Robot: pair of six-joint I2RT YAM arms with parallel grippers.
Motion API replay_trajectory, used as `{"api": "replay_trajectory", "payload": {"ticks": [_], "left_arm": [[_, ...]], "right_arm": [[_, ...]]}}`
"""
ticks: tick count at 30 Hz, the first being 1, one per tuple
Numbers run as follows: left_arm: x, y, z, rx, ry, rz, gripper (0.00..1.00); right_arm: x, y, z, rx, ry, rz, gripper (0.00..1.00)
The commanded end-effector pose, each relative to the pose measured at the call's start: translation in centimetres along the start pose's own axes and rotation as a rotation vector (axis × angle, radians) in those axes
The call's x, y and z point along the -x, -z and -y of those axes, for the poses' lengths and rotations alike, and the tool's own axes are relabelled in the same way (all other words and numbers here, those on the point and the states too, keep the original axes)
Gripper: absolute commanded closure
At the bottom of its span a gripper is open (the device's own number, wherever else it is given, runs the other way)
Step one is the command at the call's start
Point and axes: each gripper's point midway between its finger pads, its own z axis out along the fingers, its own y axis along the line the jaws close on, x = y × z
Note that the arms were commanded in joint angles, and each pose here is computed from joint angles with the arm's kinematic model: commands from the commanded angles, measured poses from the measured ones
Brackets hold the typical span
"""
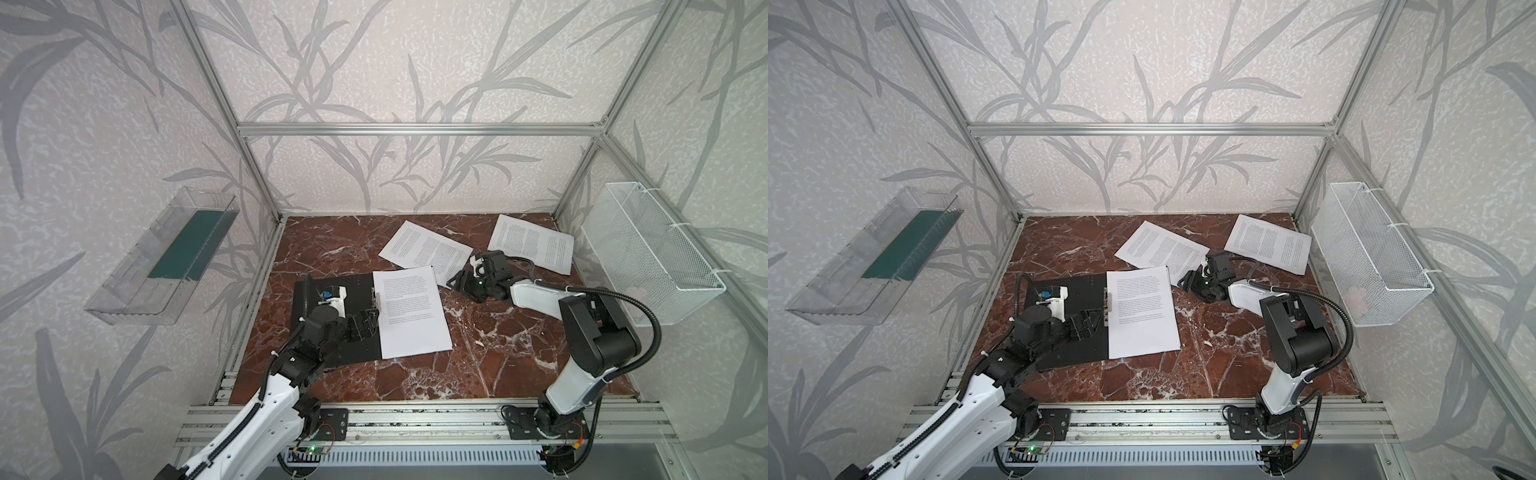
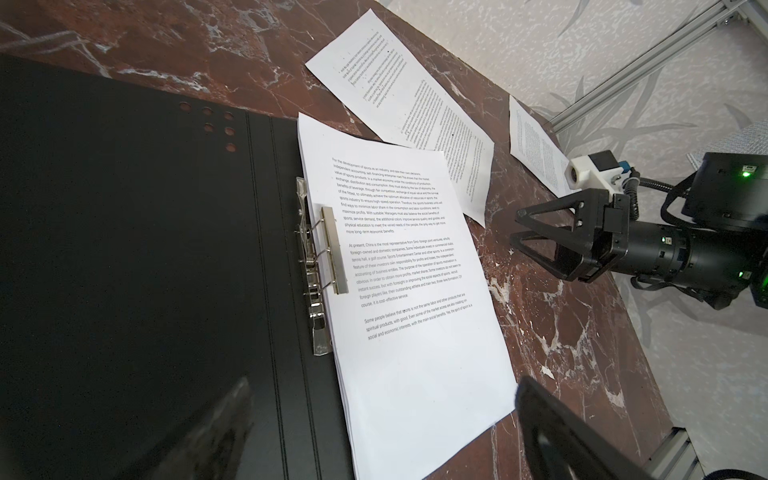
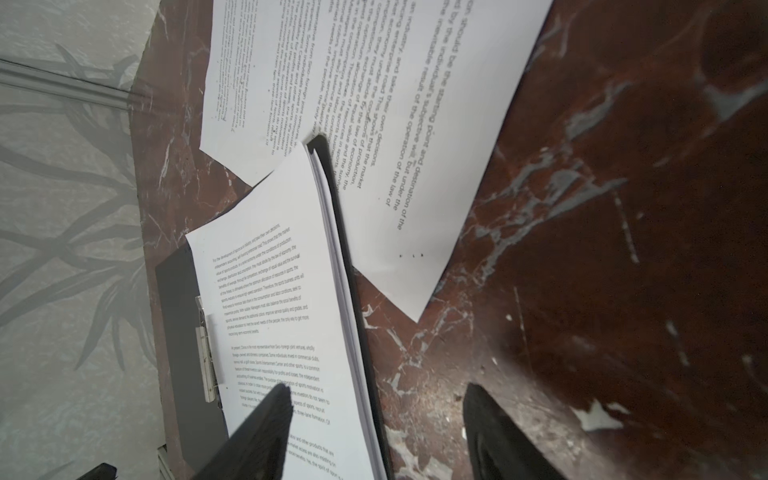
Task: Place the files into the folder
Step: 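Open the right gripper and move it toward the loose sheets farther away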
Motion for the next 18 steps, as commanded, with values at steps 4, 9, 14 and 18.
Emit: {"api": "replay_trajectory", "payload": {"ticks": [4, 9, 14, 18], "left_arm": [[0.1, 0.0, 0.1, -0.014, -0.007, 0.016, 0.01], [0.1, -0.1, 0.1, -0.014, -0.005, 0.014, 0.01], [0.1, -0.1, 0.3, -0.021, -0.002, 0.015, 0.01], [0.1, -0.1, 0.3, -0.023, -0.001, 0.016, 0.01]], "right_arm": [[1.6, -1.8, -0.3, 0.098, -0.202, 0.107, 0.36], [1.4, -2.5, 1.0, 0.107, -0.310, 0.142, 0.38], [1.2, -3.2, 2.0, 0.115, -0.378, 0.158, 0.39], [1.0, -3.8, 2.2, 0.130, -0.426, 0.180, 0.41]]}}
